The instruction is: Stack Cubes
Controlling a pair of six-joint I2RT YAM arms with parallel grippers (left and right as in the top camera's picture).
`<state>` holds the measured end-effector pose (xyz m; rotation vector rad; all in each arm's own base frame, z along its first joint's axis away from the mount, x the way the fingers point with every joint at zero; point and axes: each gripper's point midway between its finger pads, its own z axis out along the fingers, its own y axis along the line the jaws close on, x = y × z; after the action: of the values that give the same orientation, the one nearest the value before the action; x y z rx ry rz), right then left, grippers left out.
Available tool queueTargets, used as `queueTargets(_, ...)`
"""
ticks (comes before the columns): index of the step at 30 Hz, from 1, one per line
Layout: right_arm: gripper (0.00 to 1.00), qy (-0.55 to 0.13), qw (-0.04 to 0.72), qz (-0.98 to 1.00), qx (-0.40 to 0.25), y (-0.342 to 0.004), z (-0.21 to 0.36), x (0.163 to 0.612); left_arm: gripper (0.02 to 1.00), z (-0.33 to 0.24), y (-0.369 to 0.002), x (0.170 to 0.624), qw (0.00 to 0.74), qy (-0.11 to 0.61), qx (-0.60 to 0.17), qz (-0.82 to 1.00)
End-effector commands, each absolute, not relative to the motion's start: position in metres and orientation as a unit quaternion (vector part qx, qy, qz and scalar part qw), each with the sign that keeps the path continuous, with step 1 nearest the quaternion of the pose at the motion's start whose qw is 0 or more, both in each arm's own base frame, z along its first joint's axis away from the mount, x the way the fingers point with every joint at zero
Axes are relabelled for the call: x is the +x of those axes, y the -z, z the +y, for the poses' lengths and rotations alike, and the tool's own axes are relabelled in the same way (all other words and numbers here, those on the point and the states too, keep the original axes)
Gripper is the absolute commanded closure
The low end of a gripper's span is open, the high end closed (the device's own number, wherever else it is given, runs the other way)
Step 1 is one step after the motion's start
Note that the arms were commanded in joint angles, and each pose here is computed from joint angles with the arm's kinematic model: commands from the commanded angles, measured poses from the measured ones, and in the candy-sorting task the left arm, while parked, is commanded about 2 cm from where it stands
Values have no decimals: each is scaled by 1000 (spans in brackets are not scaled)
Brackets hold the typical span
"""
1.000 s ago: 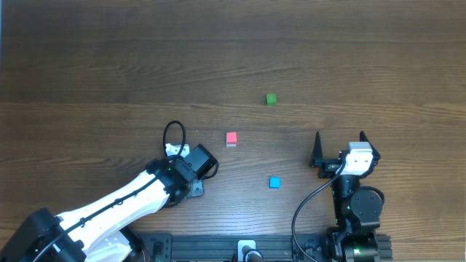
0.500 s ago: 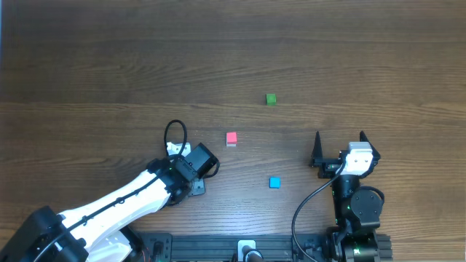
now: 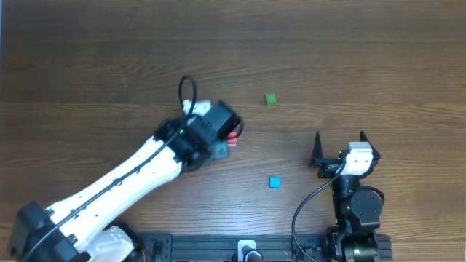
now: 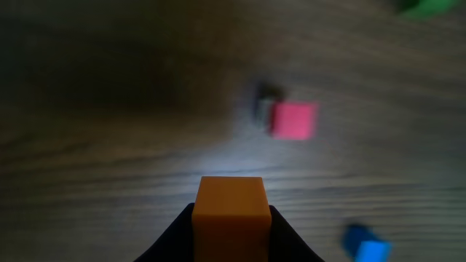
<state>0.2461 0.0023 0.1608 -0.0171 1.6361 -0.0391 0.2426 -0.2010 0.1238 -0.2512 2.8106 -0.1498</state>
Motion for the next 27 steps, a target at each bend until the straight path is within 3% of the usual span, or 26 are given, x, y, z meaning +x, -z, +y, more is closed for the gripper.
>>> queueTargets(1,7,18,683,730,-9,-158,2,246,980,-224,-133,269,167,45,-78,982)
queueTargets(17,7,18,683,730,-9,-158,2,246,978,-253,-84,286,130,23,-68,989)
queueTargets(27,9,18,683,730,-9,-158,2,246,980,-259,-72,285,116,27,-66,991)
